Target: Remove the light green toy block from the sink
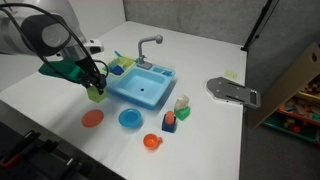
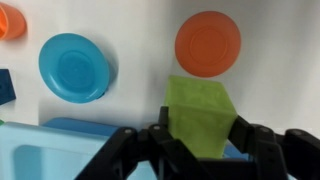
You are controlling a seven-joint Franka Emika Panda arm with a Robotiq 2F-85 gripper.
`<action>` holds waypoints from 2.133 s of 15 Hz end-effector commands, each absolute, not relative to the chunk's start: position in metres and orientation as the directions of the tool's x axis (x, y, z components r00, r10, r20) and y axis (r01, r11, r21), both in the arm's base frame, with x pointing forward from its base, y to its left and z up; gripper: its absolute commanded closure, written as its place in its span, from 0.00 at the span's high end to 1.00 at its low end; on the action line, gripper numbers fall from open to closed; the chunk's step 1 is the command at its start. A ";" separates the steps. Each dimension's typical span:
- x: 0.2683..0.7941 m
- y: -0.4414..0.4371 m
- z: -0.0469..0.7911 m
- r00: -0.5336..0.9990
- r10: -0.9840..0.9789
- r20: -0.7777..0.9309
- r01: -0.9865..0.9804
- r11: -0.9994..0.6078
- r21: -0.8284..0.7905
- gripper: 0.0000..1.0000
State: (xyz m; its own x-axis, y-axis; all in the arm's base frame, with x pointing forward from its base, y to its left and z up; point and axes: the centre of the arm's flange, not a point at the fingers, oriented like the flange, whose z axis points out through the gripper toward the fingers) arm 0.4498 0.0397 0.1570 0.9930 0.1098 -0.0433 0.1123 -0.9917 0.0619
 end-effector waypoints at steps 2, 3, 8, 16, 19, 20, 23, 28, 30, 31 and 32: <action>0.440 0.050 0.135 0.988 0.154 -0.005 0.154 -0.986 0.063 0.30; 0.438 0.049 0.130 0.988 0.155 0.010 0.154 -0.986 0.066 0.30; 0.444 0.037 0.118 0.984 0.149 0.096 0.143 -0.987 0.070 0.30; 0.437 0.029 0.093 0.986 0.130 0.104 0.125 -0.991 0.050 0.30; 0.433 0.027 0.085 0.987 0.119 0.108 0.115 -0.992 0.047 0.30; 0.433 0.026 0.083 0.987 0.117 0.107 0.113 -0.993 0.046 0.30; 0.432 0.024 0.079 0.987 0.112 0.114 0.107 -0.993 0.047 0.30; 0.432 0.021 0.080 0.988 0.105 0.115 0.101 -0.994 0.044 0.79; 0.431 0.021 0.085 0.988 0.102 0.113 0.098 -0.994 0.040 0.88; 0.430 0.021 0.088 0.988 0.103 0.111 0.100 -0.994 0.034 0.96; 0.430 0.022 0.092 0.988 0.104 0.112 0.102 -0.994 0.029 1.00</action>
